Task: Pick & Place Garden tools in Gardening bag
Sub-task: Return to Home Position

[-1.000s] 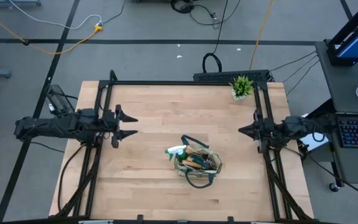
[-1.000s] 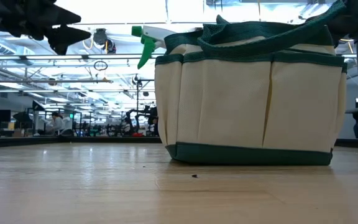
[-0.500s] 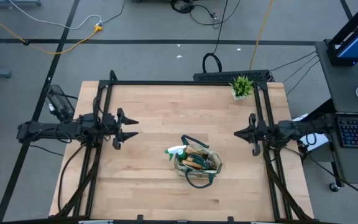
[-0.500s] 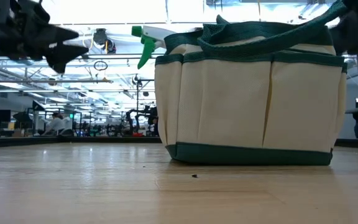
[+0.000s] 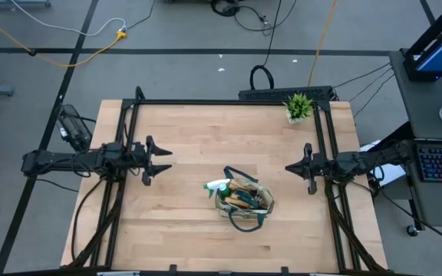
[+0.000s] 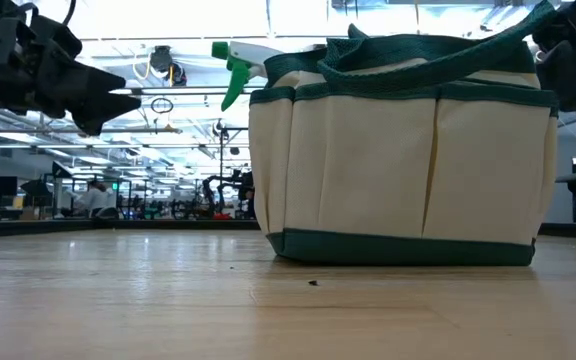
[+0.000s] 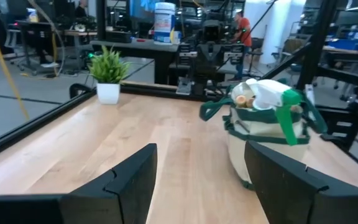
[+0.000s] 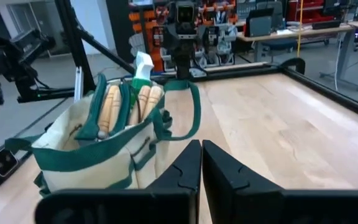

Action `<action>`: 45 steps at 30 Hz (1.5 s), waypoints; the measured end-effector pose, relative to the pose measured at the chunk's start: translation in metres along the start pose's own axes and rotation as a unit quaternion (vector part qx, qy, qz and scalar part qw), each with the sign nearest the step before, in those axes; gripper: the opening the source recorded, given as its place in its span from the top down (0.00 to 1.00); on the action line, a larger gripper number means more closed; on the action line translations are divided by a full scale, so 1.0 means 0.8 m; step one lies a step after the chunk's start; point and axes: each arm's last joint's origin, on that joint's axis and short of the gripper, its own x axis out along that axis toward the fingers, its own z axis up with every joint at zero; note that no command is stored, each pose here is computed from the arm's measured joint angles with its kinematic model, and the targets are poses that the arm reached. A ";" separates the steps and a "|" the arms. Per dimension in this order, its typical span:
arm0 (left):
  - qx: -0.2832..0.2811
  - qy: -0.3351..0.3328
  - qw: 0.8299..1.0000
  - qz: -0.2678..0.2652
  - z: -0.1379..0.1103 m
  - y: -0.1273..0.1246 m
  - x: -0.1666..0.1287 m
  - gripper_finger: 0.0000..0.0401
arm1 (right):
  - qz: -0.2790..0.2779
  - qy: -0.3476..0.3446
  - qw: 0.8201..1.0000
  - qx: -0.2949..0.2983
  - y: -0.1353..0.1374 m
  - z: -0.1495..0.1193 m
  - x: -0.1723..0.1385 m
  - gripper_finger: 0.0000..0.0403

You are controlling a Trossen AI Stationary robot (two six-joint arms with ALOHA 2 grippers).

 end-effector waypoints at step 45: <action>-0.035 0.013 0.998 0.047 -0.004 0.004 0.000 0.38 | 0.000 0.002 0.999 -0.049 0.000 -0.007 0.003 0.98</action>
